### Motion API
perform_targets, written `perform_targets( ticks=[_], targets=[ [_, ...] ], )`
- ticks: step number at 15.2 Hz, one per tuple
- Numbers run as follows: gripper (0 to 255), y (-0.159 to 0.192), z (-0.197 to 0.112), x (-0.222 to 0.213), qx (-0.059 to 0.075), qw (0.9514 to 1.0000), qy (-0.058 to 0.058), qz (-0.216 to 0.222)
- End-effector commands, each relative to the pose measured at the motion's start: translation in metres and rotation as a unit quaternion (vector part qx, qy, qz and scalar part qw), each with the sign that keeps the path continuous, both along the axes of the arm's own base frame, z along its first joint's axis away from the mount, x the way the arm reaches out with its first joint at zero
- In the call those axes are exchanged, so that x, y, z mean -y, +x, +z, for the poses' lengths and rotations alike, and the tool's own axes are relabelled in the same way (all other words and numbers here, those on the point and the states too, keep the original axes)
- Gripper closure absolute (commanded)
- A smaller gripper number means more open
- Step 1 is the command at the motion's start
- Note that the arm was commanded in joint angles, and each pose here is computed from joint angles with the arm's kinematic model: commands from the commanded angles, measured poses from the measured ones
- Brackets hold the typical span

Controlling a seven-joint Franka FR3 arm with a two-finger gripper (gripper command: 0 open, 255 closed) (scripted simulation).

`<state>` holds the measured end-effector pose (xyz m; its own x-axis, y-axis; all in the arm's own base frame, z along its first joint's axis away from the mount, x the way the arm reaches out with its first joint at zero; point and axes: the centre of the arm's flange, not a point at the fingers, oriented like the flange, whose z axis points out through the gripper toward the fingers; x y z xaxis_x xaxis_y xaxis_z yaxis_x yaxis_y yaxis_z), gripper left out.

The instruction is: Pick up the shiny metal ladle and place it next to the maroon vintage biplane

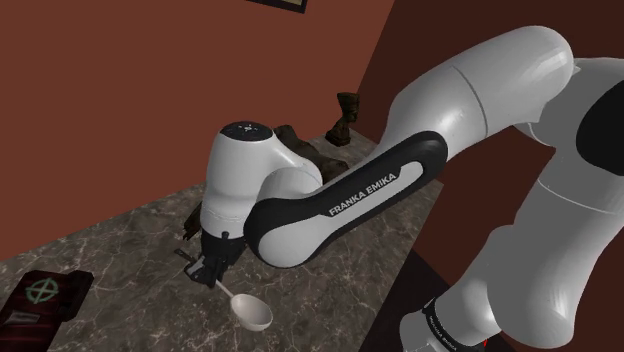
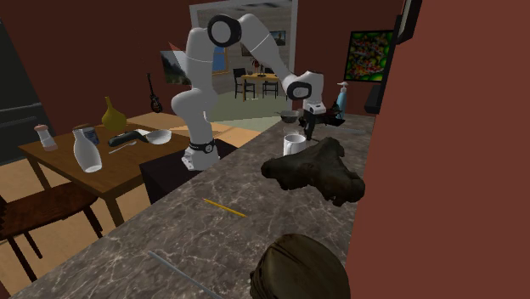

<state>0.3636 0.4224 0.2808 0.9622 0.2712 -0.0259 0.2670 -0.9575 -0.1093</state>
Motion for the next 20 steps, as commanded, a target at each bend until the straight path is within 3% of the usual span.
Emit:
perform_targets(
  ticks=[1, 8, 9, 14, 18, 20],
  targets=[
    [255, -0.001, -0.008, -0.001, 0.000, 1.0000, 0.000, 0.000],
    [255, -0.001, -0.008, -0.001, 0.000, 1.0000, 0.000, 0.000],
    [0, -0.001, -0.008, -0.001, 0.000, 1.0000, 0.000, 0.000],
    [0, -0.001, -0.008, -0.001, 0.000, 1.0000, 0.000, 0.000],
    [0, 0.002, 0.042, 0.004, 0.000, 1.0000, 0.000, 0.000],
    [0, 0.002, 0.042, 0.004, 0.000, 1.0000, 0.000, 0.000]
  ],
)
